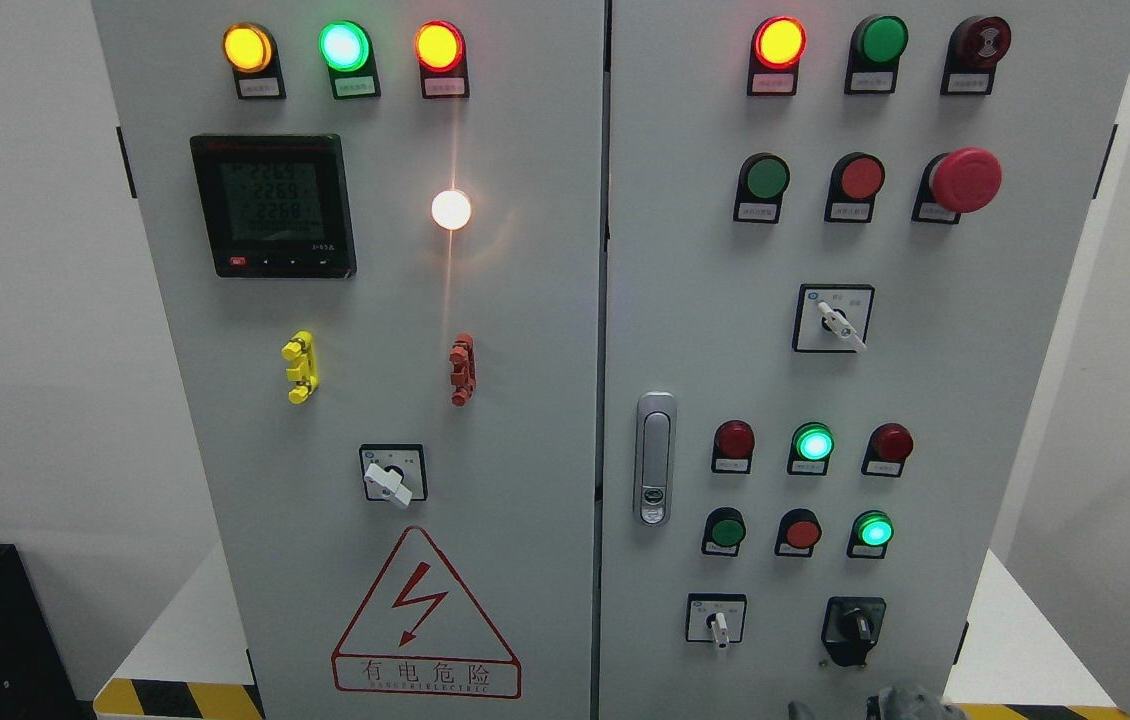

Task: Flip black knob to close circuit
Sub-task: 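Raise the right hand up to the black rotary knob at the cabinet bottom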

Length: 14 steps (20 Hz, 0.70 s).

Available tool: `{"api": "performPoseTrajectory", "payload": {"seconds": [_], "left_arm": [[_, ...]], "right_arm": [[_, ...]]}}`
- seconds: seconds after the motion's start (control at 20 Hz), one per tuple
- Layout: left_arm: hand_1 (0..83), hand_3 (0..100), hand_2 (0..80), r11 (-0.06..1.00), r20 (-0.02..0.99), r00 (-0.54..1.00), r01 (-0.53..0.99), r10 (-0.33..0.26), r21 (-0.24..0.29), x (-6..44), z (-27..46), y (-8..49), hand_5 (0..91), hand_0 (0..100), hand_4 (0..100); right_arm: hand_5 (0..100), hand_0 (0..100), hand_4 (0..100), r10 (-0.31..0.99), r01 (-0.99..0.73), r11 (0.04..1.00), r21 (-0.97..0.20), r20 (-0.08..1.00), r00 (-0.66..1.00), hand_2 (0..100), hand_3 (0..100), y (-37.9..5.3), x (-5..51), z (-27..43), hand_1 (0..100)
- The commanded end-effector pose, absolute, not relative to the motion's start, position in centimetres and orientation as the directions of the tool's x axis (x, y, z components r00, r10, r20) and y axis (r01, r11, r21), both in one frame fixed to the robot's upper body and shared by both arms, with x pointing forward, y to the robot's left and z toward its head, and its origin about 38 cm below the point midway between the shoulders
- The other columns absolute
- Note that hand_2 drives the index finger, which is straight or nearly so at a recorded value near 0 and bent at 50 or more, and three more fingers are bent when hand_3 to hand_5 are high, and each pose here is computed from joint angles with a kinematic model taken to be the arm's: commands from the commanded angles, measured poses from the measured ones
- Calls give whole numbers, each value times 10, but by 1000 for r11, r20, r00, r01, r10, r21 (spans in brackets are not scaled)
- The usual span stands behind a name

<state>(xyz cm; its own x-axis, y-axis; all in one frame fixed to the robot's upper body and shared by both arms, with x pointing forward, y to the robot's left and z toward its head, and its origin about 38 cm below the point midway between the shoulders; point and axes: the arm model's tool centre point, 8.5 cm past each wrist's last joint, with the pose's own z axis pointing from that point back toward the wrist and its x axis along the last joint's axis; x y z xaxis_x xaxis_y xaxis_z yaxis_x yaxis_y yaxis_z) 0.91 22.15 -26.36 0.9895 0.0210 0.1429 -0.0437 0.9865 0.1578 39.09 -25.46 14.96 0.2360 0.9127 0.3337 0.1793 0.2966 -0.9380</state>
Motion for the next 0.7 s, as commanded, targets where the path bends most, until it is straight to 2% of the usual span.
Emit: {"api": "performPoseTrajectory", "payload": {"seconds": [0.0,0.65], "left_arm": [[556,0,0,987,143,989,-43,20,156,9,-264,221,0,120,0],[556,0,0,987,143,989,-44,22,156,9,-264,221,0,120,0]], "right_arm": [[1000,0,1000,910,209,279,-937,327,255,939,1000,-269,397,161,0],[1000,0,1000,906,222,258,-940,315,281,937,1000,-286,411,168,0]]}}
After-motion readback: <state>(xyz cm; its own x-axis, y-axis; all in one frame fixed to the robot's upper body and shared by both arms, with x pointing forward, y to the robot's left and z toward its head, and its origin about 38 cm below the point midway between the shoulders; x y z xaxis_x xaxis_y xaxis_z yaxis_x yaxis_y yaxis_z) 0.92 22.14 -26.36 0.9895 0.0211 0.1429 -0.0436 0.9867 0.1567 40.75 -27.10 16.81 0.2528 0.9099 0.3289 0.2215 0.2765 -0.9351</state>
